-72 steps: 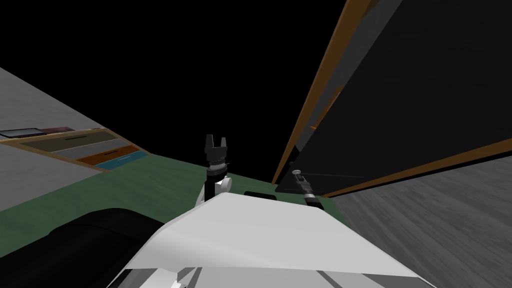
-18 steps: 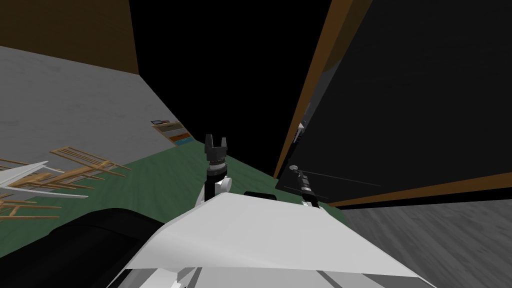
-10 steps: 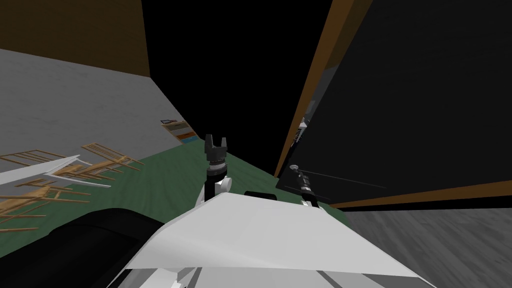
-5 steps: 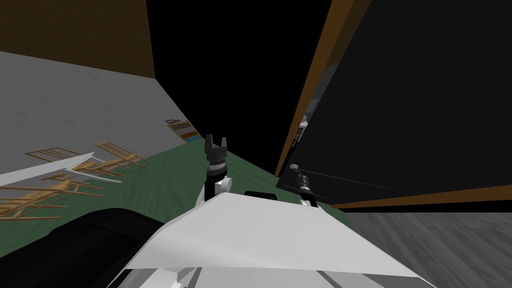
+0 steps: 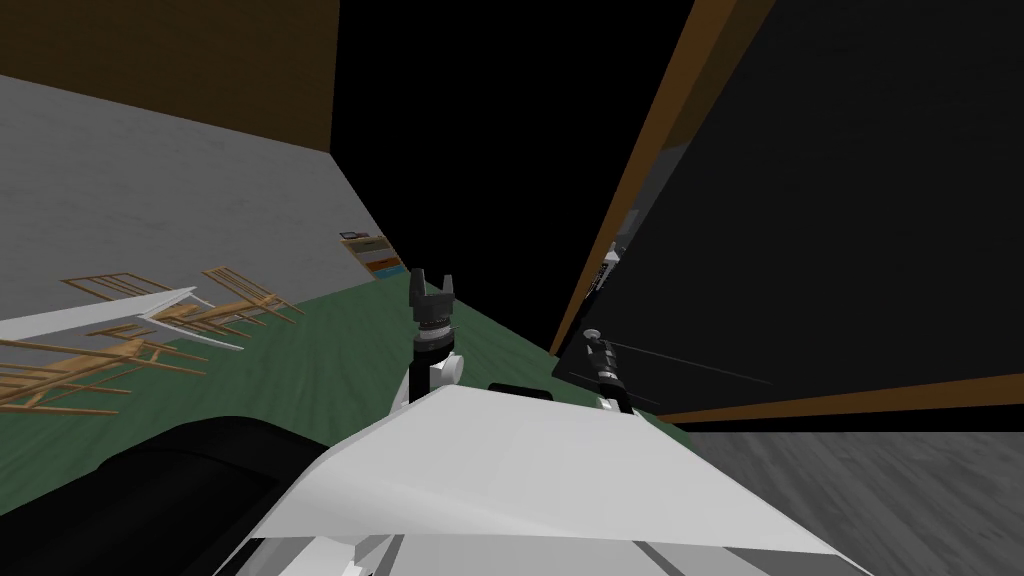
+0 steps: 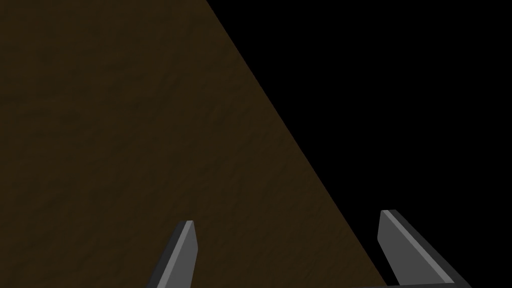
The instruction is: Pull the door open
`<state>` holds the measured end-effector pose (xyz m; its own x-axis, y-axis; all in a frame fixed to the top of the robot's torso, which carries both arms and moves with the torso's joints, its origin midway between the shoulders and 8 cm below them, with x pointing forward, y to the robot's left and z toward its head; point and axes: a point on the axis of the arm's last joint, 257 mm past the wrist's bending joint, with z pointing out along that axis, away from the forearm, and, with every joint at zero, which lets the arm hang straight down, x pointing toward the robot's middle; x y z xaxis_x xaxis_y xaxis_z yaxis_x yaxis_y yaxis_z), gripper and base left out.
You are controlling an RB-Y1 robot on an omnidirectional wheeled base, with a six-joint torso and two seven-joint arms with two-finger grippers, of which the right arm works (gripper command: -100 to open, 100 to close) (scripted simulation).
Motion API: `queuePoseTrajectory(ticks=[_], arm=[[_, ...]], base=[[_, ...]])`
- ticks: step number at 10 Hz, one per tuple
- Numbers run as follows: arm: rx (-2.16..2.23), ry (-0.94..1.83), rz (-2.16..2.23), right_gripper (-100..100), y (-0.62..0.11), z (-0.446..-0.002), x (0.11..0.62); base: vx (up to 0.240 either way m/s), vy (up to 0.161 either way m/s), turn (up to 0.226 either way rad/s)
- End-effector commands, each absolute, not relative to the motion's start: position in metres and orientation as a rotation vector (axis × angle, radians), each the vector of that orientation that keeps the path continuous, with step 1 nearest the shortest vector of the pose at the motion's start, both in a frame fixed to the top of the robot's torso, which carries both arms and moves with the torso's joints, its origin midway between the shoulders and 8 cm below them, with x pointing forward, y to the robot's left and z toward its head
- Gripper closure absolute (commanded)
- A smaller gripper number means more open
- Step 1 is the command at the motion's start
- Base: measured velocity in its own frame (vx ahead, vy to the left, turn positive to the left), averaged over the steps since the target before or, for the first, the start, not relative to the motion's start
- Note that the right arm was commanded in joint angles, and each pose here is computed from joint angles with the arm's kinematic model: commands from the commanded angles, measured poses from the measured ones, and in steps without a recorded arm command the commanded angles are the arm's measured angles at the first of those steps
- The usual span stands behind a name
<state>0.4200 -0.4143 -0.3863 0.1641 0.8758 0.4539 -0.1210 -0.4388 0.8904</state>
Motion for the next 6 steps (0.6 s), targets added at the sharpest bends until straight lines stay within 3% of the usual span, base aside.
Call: queuePoseTrajectory(ticks=[1, 6], arm=[[1.599, 0.701, 1.469, -100, -0.4110, -0.3869, 0.4214], [1.689, 0.578, 1.576, -100, -0.4040, -0.3873, 0.4258]], base=[[-0.082, 0.037, 0.006], [-0.053, -0.006, 0.013]])
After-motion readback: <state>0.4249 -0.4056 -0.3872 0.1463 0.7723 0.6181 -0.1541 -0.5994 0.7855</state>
